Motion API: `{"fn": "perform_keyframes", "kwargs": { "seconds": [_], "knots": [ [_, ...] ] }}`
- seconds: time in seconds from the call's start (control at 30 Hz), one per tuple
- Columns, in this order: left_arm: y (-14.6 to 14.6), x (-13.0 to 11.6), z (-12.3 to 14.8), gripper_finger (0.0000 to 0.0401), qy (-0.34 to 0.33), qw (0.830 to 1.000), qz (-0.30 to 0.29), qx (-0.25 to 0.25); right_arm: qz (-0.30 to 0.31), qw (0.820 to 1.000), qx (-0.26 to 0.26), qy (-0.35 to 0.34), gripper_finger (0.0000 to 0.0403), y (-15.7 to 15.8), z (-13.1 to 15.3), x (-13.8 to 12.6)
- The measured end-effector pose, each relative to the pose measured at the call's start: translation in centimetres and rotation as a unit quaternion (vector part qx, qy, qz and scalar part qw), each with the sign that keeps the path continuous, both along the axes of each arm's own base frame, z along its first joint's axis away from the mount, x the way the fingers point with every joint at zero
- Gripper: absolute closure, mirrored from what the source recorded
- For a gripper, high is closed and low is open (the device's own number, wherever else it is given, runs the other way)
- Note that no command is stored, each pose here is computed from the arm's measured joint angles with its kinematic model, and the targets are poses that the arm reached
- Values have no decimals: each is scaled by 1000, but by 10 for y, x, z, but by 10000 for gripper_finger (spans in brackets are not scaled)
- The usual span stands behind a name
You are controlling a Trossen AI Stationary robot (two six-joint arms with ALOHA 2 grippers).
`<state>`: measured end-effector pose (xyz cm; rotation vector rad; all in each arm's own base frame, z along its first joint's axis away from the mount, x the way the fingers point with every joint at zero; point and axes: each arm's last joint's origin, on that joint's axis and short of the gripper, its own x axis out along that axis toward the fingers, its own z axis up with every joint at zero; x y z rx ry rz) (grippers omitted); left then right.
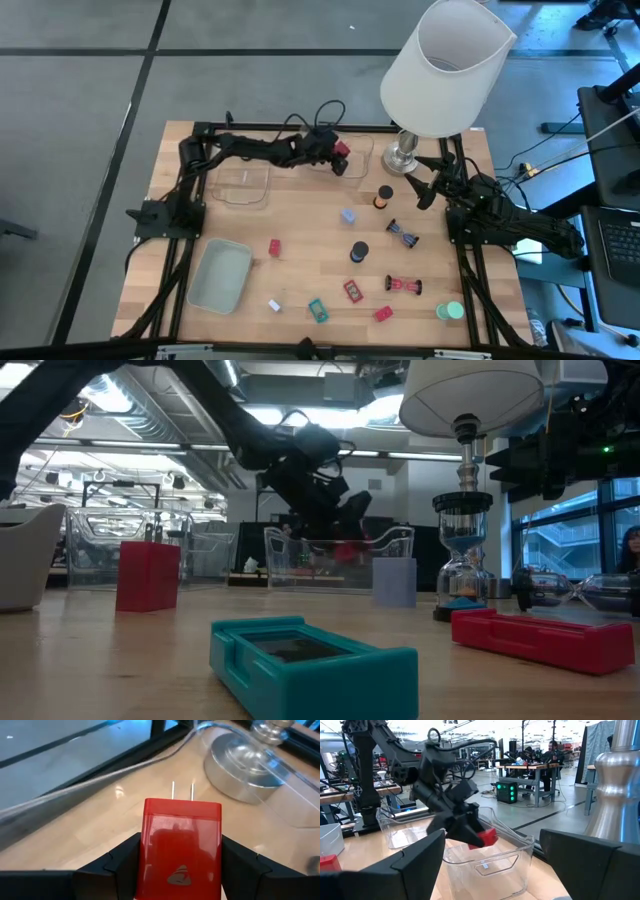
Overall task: Pick & Place Office items
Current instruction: Put the center red charger adapter into the right transparent bin
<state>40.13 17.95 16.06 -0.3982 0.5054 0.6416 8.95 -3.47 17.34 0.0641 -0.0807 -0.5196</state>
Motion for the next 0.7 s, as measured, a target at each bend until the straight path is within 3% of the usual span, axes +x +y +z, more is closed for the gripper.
{"fn": "perform_keyframes", "kwargs": {
  "seconds": [0.4,0.7],
  "knots": [
    [14,-13,-15,189,61,994,56,-65,0,1000,0,0,76,0,0,0],
    [17,-16,-16,189,66,993,68,-77,-1,1000,0,0,76,0,0,0]
  ]
}}
